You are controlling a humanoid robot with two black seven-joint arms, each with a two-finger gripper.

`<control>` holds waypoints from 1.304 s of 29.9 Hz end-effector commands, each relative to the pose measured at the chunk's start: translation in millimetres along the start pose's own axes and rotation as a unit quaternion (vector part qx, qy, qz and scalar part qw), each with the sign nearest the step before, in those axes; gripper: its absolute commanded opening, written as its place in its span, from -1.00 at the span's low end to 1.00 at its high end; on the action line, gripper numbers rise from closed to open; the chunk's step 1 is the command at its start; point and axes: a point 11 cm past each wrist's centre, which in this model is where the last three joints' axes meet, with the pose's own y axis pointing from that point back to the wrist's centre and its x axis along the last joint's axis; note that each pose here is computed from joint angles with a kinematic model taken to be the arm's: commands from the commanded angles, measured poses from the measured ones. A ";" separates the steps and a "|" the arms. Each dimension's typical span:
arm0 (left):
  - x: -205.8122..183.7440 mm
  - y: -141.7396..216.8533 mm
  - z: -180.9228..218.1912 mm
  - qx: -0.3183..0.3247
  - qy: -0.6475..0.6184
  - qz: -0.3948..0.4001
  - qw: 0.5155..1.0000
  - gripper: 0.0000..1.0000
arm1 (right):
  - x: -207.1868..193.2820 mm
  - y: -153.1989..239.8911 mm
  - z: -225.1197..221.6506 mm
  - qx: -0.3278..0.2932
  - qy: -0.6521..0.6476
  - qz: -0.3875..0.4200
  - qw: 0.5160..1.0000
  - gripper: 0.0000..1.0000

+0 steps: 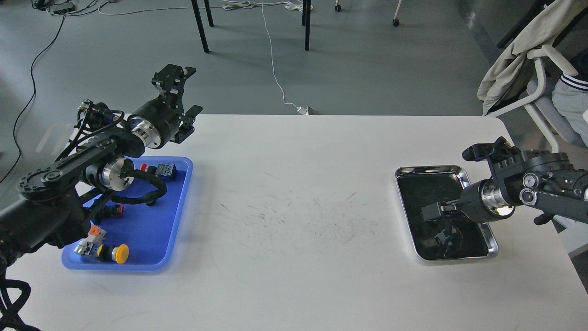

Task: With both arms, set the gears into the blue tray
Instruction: 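Lower the right gripper into the metal tray and grasp another black gear, then carry the gear with the right gripper to the table center and release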

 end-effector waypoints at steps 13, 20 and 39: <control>6.3 2.4 2.3 -0.001 -0.010 0.004 1.000 0.95 | 2.3 -5.5 -3.5 -0.015 0.031 -0.016 0.999 -0.97; 9.6 3.5 4.1 -0.002 -0.013 0.007 1.000 0.95 | 20.9 8.8 -10.1 -0.009 0.035 0.007 0.999 -0.97; 9.8 1.9 9.0 -0.008 -0.012 0.008 1.000 0.95 | 75.0 24.2 -241.3 0.305 -0.052 0.028 0.951 -0.97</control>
